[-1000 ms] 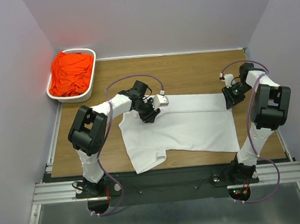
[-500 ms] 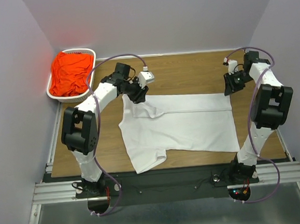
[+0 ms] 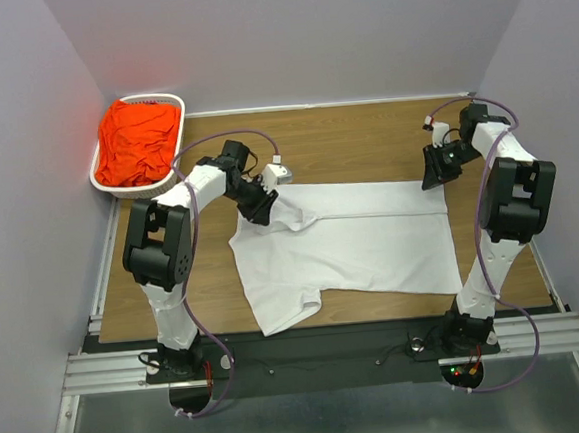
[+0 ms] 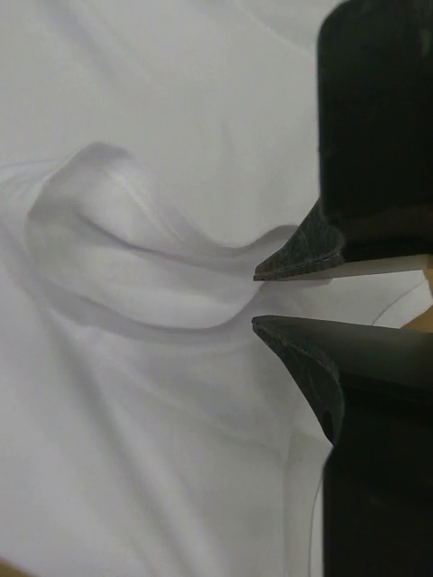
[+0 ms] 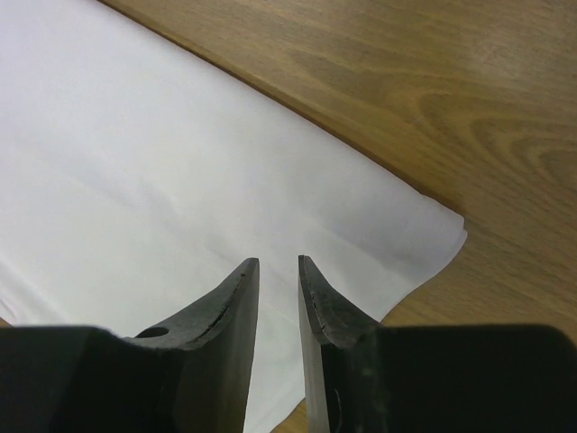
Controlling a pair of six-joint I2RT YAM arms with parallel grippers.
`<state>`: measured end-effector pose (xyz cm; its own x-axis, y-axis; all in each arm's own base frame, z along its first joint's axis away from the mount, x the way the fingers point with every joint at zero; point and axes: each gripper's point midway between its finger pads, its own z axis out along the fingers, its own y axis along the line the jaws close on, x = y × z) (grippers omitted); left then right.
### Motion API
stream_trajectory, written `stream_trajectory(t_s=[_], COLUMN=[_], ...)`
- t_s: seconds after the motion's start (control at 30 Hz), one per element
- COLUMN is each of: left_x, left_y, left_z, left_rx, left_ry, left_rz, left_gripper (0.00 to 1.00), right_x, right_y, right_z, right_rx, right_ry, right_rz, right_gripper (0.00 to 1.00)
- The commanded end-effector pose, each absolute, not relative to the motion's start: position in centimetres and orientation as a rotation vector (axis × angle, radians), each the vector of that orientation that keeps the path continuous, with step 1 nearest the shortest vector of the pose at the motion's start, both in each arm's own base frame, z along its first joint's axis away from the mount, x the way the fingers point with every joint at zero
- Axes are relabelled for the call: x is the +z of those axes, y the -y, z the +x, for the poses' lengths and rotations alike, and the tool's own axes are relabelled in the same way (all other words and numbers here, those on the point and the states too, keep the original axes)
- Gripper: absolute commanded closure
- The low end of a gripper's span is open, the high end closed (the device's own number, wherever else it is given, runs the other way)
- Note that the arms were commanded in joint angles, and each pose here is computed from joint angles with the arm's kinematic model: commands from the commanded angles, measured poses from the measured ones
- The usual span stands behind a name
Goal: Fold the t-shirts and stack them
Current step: Fold the tshirt
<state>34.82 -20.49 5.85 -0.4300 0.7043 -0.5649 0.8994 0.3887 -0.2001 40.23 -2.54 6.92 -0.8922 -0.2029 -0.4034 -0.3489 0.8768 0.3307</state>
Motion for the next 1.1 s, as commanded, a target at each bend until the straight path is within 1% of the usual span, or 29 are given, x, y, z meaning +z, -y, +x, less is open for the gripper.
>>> stream_trajectory(t_s=[0.0, 0.1, 0.27, 0.33, 0.4, 0.43, 0.47, 0.57, 0.63, 0.73, 0.77, 0.83, 0.93, 0.97, 1.03, 1.07], left_x=[7.4, 7.0, 8.6, 10.1, 11.5, 11.9, 12.5, 11.8, 11.3, 9.4, 9.0, 7.3, 5.3, 5.1, 5.1, 5.4], left_y=[18.7, 17.7, 18.2, 19.5, 21.0, 21.5, 22.1, 24.3, 25.9, 27.5, 28.8, 29.3, 29.3, 29.0, 27.9, 27.4], left_z=[30.7, 29.5, 30.0, 31.5, 33.8, 34.6, 35.5, 37.8, 38.1, 37.3, 36.2, 34.4, 31.8, 31.4, 30.1, 29.9], left_rx=[-0.675, -0.628, -0.623, -0.636, -0.636, -0.636, -0.646, -0.655, -0.669, -0.653, -0.655, -0.641, -0.652, -0.653, -0.656, -0.656], left_ry=[-2.240, -2.258, -2.160, -2.091, -2.059, -2.048, -2.066, -2.064, -2.068, -2.081, -2.068, -2.090, -2.139, -2.143, -2.162, -2.153], left_rz=[1.527, 1.599, 1.645, 1.601, 1.493, 1.460, 1.387, 1.337, 1.317, 1.367, 1.415, 1.475, 1.550, 1.569, 1.606, 1.611], left_gripper=[0.67, 0.67, 0.64, 0.62, 0.59, 0.53, 0.51, 0.48, 0.48, 0.48, 0.48, 0.48, 0.52, 0.56, 0.59, 0.59], right_x=[7.7, 8.0, 8.6, 8.6, 8.5, 8.3, 8.2, 7.9, 7.8, 7.6, 7.5, 6.9, 6.1, 5.9, 5.8, 5.9], right_y=[1.9, 1.6, 0.9, 0.7, 0.6, 0.5, 0.5, 0.3, 0.2, 0.2, 0.2, 0.3, 0.5, 0.6, 0.7, 0.7], right_z=[39.6, 39.5, 39.7, 39.9, 40.0, 40.0, 40.1, 40.2, 40.3, 40.4, 40.5, 40.3, 40.1, 40.0, 39.9, 39.9], right_rx=[0.596, 0.614, 0.631, 0.635, 0.637, 0.640, 0.642, 0.651, 0.653, 0.650, 0.649, 0.646, 0.631, 0.626, 0.617, 0.611], right_ry=[-2.670, -2.663, -2.650, -2.647, -2.651, -2.654, -2.656, -2.662, -2.663, -2.670, -2.671, -2.687, -2.711, -2.716, -2.721, -2.719], right_rz=[-0.426, -0.438, -0.444, -0.447, -0.444, -0.446, -0.441, -0.436, -0.436, -0.430, -0.432, -0.428, -0.428, -0.431, -0.440, -0.444], right_gripper=[0.70, 0.70, 0.70, 0.70, 0.71, 0.71, 0.71, 0.72, 0.72, 0.73, 0.73, 0.74, 0.75, 0.75, 0.75, 0.75])
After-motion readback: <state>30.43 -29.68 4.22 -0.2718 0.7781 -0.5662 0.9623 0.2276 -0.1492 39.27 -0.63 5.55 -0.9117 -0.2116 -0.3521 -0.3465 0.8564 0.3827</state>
